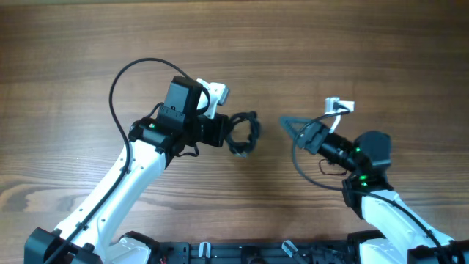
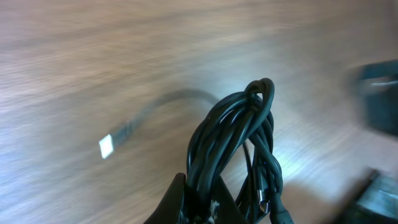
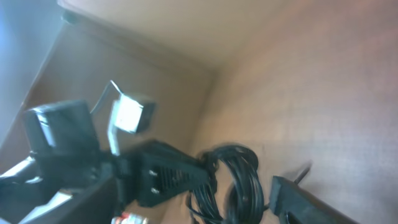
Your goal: Untangle cables
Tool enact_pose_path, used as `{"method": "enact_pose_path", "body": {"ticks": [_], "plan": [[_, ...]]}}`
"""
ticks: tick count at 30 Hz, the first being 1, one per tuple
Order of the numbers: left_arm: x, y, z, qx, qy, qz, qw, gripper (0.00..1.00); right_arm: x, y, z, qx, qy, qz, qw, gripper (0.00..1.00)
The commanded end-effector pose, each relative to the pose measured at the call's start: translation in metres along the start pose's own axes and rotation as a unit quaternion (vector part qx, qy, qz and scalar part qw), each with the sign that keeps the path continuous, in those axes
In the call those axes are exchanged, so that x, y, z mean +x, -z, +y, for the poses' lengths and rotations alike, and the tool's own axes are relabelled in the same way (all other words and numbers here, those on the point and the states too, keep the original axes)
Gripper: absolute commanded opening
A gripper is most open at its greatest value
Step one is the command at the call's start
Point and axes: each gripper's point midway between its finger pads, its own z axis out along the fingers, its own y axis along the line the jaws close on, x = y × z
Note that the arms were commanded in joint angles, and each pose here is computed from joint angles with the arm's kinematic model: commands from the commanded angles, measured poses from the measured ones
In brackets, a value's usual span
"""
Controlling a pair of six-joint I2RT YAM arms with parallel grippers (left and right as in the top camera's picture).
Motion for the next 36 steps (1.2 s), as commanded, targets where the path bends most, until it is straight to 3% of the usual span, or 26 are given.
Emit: {"method": "enact_pose_path", "body": {"ticks": [1, 5, 8, 13, 18, 31, 36], "plan": [[-0.018, 0.012, 0.023, -0.077, -0.023, -0.043, 0.996, 0.04, -0.007, -0.003, 0.024, -0.039, 0.000, -0.014, 0.999, 0.71], [-0.020, 0.008, 0.005, -0.056, -0.028, -0.051, 0.997, 0.04, 0.017, -0.019, 0.031, -0.043, -0.012, 0.009, 0.999, 0.67], [-0.015, 0.003, -0.014, -0.037, -0.048, -0.044, 0.997, 0.04, 0.039, -0.035, 0.017, -0.006, -0.043, 0.018, 0.999, 0.54], [-0.006, -0.005, -0.048, -0.007, -0.086, -0.036, 0.996, 0.04, 0.058, -0.047, 0.001, 0.028, -0.059, 0.021, 0.998, 0.42], [-0.011, -0.004, -0.054, 0.002, -0.052, -0.050, 0.997, 0.04, 0.065, -0.050, -0.020, 0.058, -0.087, 0.028, 0.994, 0.29], [0.001, -0.004, -0.070, 0.052, -0.046, -0.020, 0.997, 0.04, 0.049, -0.049, -0.038, 0.094, -0.126, -0.031, 0.987, 0.28], [0.007, 0.002, -0.100, 0.139, -0.091, -0.009, 0.986, 0.04, 0.051, -0.049, -0.041, 0.100, -0.142, -0.029, 0.984, 0.23]]}}
